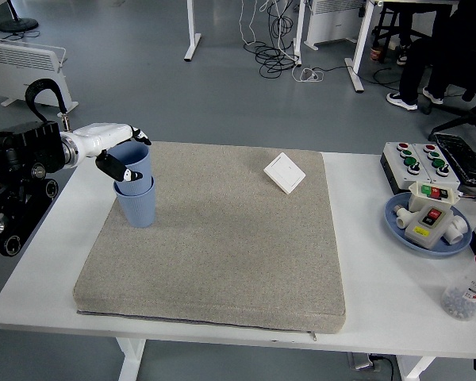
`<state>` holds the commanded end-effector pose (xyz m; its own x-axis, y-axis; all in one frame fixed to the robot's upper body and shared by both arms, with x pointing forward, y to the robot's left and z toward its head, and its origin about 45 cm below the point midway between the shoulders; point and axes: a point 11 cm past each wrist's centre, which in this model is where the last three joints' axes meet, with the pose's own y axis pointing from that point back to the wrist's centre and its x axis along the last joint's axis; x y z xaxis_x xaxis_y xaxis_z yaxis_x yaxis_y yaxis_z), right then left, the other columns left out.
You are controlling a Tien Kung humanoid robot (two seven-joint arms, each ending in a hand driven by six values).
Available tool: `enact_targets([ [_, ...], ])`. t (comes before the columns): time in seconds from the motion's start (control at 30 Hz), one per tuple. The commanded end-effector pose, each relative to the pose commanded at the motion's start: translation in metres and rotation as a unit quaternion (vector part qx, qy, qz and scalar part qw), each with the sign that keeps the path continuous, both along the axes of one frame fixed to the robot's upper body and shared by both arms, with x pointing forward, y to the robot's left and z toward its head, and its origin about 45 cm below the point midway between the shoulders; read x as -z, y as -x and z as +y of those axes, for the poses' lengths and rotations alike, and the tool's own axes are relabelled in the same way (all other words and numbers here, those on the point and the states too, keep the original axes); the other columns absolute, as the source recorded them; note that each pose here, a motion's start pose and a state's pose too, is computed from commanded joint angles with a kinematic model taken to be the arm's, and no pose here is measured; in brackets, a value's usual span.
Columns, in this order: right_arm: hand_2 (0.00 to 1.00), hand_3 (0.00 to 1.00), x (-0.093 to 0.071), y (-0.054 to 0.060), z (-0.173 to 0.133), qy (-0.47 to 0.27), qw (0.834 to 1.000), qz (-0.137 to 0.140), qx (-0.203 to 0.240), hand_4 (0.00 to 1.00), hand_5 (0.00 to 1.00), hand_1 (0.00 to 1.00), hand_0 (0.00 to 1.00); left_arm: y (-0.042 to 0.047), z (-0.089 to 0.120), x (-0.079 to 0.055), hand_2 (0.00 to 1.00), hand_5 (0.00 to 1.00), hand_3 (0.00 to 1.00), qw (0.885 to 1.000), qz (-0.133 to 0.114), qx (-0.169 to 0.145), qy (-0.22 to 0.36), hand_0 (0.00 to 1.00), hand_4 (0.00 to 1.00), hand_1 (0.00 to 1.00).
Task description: Push cup pick cup insert cup
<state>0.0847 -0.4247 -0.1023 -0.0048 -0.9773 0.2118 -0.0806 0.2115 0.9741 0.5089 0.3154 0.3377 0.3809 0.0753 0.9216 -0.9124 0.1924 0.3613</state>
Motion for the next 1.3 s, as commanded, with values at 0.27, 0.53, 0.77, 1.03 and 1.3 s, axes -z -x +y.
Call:
enact_targets([
  [0.27, 0.675, 0.567, 0.0, -0.001, 0.0, 0.0, 1.0, -0.001, 0.001, 0.13, 0.469, 0.677, 0.774, -0.0002, 0.002, 0.004, 0.998, 0.529, 0.997, 1.0, -0.001, -0.005, -0.001, 0.893, 0.998, 0.938],
  [0.53, 0.675, 0.567, 0.0, -0.001, 0.0, 0.0, 1.0, -0.002, 0.001, 0.13, 0.469, 0.677, 0.774, -0.0029, 0.01, -0.012, 0.998, 0.576, 0.998, 0.993, -0.078, -0.023, 0.084, 0.917, 0.998, 0.947],
  [0.77, 0.675, 0.567, 0.0, -0.002, 0.0, 0.0, 1.0, -0.004, 0.003, 0.129, 0.469, 0.677, 0.774, 0.0056, 0.057, -0.017, 0.884, 0.853, 0.778, 0.943, -0.138, -0.134, 0.271, 0.771, 0.749, 0.798],
  [1.03, 0.675, 0.567, 0.0, -0.004, 0.001, -0.001, 1.0, -0.006, 0.003, 0.128, 0.469, 0.677, 0.774, 0.0286, 0.094, 0.001, 0.811, 0.998, 0.748, 0.851, -0.119, -0.215, 0.463, 0.756, 0.614, 0.778],
  [1.3, 0.675, 0.567, 0.0, -0.003, 0.003, -0.002, 1.0, -0.005, 0.002, 0.128, 0.471, 0.677, 0.773, 0.0579, 0.1, 0.033, 0.846, 0.998, 0.776, 0.734, -0.094, -0.217, 0.636, 0.781, 0.592, 0.817],
])
